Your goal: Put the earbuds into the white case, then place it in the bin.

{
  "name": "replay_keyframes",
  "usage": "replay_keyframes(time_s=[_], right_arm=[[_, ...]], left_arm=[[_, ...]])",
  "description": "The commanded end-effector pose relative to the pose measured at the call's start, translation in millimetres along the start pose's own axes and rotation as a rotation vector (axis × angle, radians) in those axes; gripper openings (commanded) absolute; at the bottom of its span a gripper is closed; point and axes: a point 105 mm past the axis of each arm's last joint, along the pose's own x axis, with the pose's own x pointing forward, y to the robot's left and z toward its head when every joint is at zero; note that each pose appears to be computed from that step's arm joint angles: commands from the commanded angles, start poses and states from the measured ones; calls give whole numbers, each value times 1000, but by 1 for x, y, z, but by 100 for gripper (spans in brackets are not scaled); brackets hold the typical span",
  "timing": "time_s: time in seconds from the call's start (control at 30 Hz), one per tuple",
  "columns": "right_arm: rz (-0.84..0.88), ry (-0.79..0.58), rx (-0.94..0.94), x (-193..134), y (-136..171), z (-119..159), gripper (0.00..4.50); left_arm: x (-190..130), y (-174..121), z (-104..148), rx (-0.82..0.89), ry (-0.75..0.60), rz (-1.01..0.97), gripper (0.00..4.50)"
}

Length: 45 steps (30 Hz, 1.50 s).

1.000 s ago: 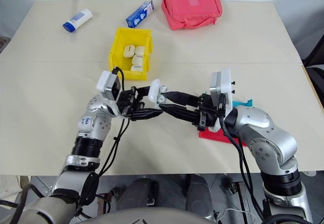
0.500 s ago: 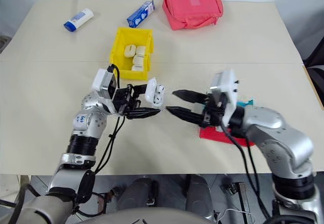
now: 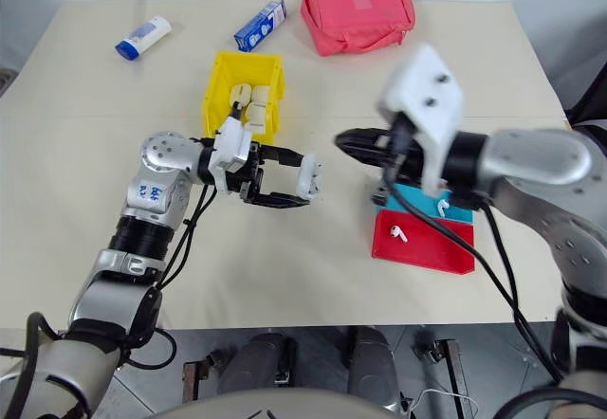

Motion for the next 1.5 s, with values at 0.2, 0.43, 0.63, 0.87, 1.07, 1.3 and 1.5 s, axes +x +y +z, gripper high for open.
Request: replay_keyframes(time_s=[0.2, 0.43, 0.63, 0.87, 1.07, 1.3, 1.5], right_arm=[[92, 72, -30, 29, 10, -2, 5], [61, 180, -11, 14, 7, -30, 5], [-28, 235, 14, -14, -5, -45, 5], [-125, -217, 157, -69, -15, -32, 5], [17, -167, 305, -86, 3, -75, 162], [88, -191, 302, -93, 2, -84, 407], [-3, -187, 269, -94, -6, -88, 447]], left_arm=[[5, 8, 5, 39, 12, 6, 275], [1, 7, 6, 42, -5, 15, 275], [-5, 10, 10, 50, -28, 40, 275], [-16, 22, 24, 41, -113, 146, 275], [-26, 31, 23, 42, -87, 193, 275], [-48, 48, 26, 50, -42, 293, 275], [-85, 77, 19, 0, 34, 527, 275]])
